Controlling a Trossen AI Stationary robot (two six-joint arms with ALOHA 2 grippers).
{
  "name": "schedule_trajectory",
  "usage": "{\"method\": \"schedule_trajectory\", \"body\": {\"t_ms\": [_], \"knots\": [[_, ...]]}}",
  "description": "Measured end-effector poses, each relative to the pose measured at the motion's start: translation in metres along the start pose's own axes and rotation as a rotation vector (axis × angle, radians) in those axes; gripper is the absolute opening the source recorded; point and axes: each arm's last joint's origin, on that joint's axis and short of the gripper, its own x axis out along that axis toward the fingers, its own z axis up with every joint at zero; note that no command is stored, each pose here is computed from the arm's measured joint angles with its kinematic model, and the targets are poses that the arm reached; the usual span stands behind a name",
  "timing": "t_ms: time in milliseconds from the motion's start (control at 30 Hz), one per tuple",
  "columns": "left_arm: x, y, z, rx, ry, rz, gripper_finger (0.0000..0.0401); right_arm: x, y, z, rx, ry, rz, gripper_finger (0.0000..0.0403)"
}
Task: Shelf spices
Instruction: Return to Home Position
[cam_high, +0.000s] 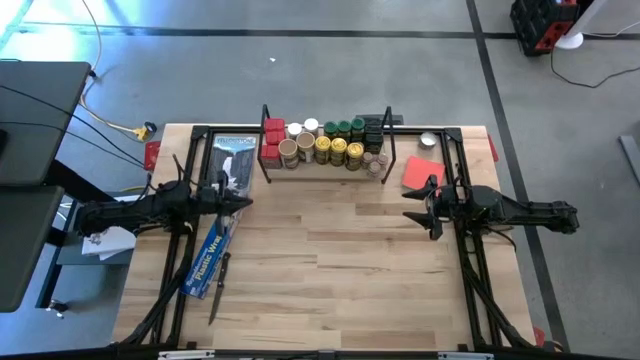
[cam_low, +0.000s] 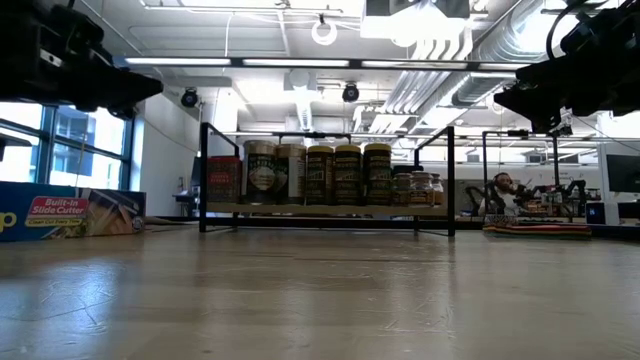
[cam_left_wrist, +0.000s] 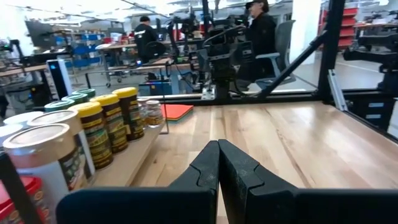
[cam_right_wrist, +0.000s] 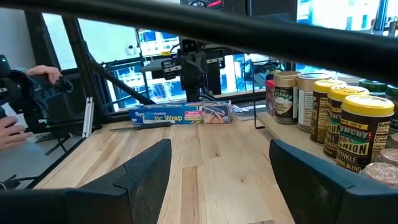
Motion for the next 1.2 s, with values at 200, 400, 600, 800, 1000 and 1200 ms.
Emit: {"method": "schedule_trajectory", "body": {"t_ms": [200,400,600,800,1000,1200], "knots": [[0.0,-0.003,0.0002,-0.001,-0.002,-0.03,0.0,0.0,0.0,0.0,0.0,0.001,0.0,0.0265],[0.0,-0.0065,0.0003,-0.002,-0.002,-0.061,0.0,0.0,0.0,0.0,0.0,0.002,0.0,0.0265],[0.0,-0.0065,0.0003,-0.002,-0.002,-0.06,0.0,0.0,0.0,0.0001,0.0,0.002,0.0,0.0265],[0.0,-0.0064,0.0003,-0.002,-0.002,-0.059,0.0,-0.0001,0.0,0.0002,0.0,0.002,0.0,0.0265],[0.0,-0.0064,0.0003,-0.002,-0.002,-0.057,0.0,-0.0001,0.0,0.0002,0.0,0.002,0.0,0.0265],[0.0,-0.0063,0.0003,-0.002,-0.002,-0.057,0.0,-0.0001,0.0,0.0002,0.0,0.002,0.0,0.0265]]}}
